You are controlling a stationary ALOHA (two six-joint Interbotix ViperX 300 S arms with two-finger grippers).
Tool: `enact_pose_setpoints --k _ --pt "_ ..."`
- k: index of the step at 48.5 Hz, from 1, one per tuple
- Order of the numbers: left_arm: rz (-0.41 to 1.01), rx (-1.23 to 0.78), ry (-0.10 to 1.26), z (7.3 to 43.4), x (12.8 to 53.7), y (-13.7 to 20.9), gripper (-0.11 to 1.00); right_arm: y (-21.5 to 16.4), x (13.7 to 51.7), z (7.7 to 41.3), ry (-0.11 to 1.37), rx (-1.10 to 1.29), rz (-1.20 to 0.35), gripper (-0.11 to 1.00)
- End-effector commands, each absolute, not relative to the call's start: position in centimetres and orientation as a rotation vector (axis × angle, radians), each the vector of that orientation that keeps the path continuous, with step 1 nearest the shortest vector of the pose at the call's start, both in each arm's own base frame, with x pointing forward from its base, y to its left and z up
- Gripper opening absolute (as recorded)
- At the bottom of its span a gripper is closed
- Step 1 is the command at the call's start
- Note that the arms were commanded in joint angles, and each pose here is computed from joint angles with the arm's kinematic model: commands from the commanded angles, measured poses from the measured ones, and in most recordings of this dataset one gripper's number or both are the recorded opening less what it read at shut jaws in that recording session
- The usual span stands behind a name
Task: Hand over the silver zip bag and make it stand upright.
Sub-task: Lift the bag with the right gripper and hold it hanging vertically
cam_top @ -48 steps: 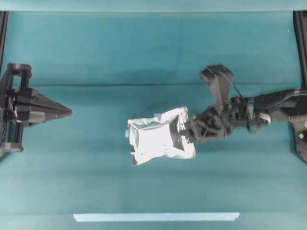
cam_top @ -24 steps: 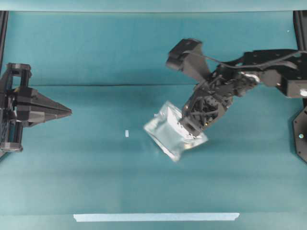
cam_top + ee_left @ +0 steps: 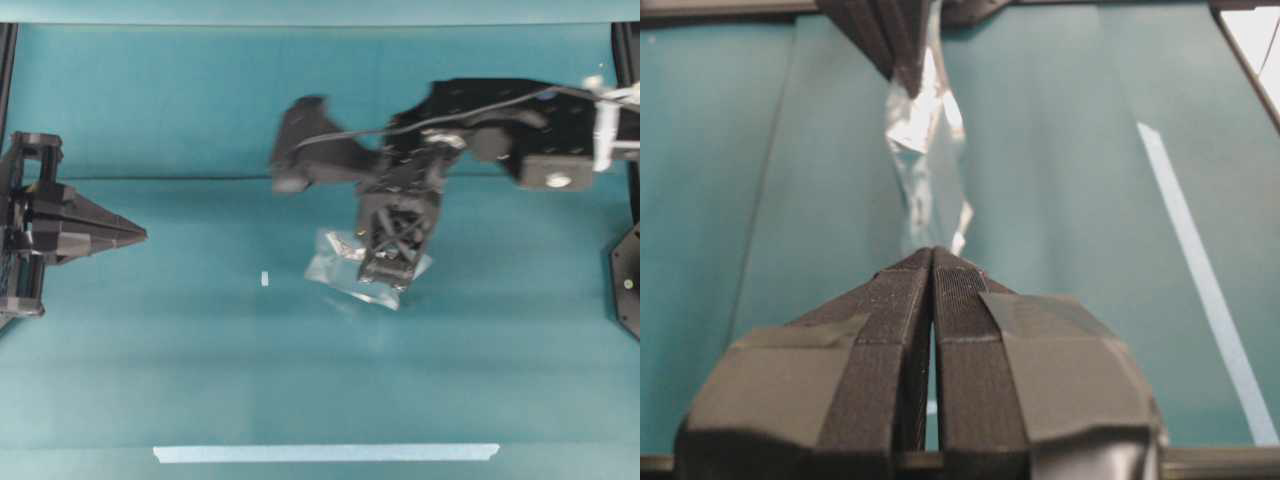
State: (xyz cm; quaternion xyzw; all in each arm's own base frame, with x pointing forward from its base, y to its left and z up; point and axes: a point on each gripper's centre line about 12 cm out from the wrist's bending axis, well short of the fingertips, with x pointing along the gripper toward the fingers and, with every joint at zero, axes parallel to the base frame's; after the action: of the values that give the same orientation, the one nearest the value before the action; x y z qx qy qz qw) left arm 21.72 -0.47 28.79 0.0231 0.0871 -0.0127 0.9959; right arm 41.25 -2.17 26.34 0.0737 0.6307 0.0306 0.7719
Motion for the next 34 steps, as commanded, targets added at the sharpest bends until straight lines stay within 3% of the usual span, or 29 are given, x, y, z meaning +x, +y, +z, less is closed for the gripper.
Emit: enact_pose_setpoints --k 1,14,34 --pt "-0.025 0.048 0.157 29.3 21.8 -0.5 0.0 -1.8 42.2 28.1 1.334 0.06 0.106 0.02" --pt "-0.025 0.048 0.161 29.3 21.8 -0.5 0.0 -1.7 43.4 28.3 1.356 -0.194 0.142 0.02" --pt "-0.027 0.048 0.164 29.2 21.9 -0.5 0.0 -1.2 44.1 26.9 1.378 -0.25 0.174 0.02"
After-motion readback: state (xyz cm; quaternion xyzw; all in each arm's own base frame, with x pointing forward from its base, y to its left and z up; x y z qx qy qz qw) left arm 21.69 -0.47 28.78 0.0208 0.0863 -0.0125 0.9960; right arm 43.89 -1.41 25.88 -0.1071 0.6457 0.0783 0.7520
